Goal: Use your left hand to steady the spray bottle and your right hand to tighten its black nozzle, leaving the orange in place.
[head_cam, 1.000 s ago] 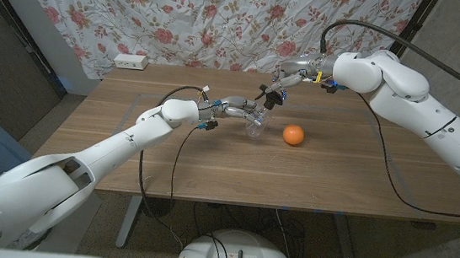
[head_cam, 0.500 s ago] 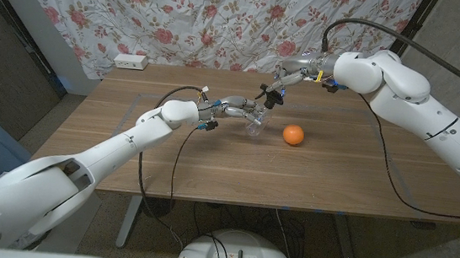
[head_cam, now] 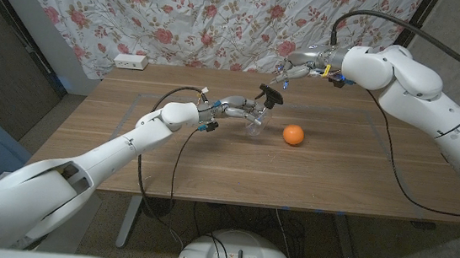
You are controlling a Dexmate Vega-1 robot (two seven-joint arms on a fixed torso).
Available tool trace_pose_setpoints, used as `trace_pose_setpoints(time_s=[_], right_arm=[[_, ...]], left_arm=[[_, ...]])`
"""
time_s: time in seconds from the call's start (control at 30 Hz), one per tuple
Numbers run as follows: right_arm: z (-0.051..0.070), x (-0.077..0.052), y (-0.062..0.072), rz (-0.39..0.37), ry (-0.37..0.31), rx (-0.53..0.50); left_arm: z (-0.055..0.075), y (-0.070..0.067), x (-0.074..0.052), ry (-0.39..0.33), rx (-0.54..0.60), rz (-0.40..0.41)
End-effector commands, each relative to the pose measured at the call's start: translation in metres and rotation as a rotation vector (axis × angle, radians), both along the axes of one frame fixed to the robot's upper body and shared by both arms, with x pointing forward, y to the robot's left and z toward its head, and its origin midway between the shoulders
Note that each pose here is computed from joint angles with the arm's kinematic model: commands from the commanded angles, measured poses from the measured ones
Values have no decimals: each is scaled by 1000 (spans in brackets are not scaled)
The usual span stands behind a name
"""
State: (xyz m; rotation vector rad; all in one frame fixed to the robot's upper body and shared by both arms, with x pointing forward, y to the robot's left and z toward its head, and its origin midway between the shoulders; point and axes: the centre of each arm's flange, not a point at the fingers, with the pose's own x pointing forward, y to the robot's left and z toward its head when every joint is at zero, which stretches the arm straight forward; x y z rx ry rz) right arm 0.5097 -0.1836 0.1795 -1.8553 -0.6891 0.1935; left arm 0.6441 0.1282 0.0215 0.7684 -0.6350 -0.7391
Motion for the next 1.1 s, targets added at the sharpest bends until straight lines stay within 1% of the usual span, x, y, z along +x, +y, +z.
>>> trace_pose_setpoints(time_s=[0.03, 0.37, 0.43, 0.47, 0.5, 0.53, 0.6, 0.67, 0.73, 0.83, 0.87, 0.97, 1.1], right_arm=[[5, -8, -15, 16, -55, 82], [-2, -6, -24, 26, -55, 159], [-5, -4, -27, 30, -48, 194], [-5, -4, -27, 30, -47, 195], [-7, -1, -31, 36, -40, 228], [-7, -1, -31, 37, -40, 229], [-10, 3, -35, 48, -39, 269], [-11, 4, -36, 49, -41, 281], [-14, 5, -39, 50, -46, 312], [-16, 6, -40, 58, -36, 341], [-17, 6, -42, 68, -25, 372], [-18, 6, -44, 73, -27, 393], [-22, 9, -47, 73, -3, 441]], left_arm=[[0, 6, -6, -33, -38, 29], [-2, 14, -12, -55, -69, 57], [-3, 16, -14, -63, -79, 64], [-3, 16, -14, -63, -80, 65], [-4, 18, -15, -68, -81, 70], [-4, 18, -15, -68, -81, 71], [-5, 21, -17, -75, -86, 79], [-6, 22, -18, -79, -91, 86], [-7, 26, -21, -86, -99, 98], [-8, 29, -23, -94, -108, 111], [-10, 31, -24, -96, -112, 115], [-12, 33, -26, -99, -117, 124], [-20, 39, -26, -102, -149, 143]])
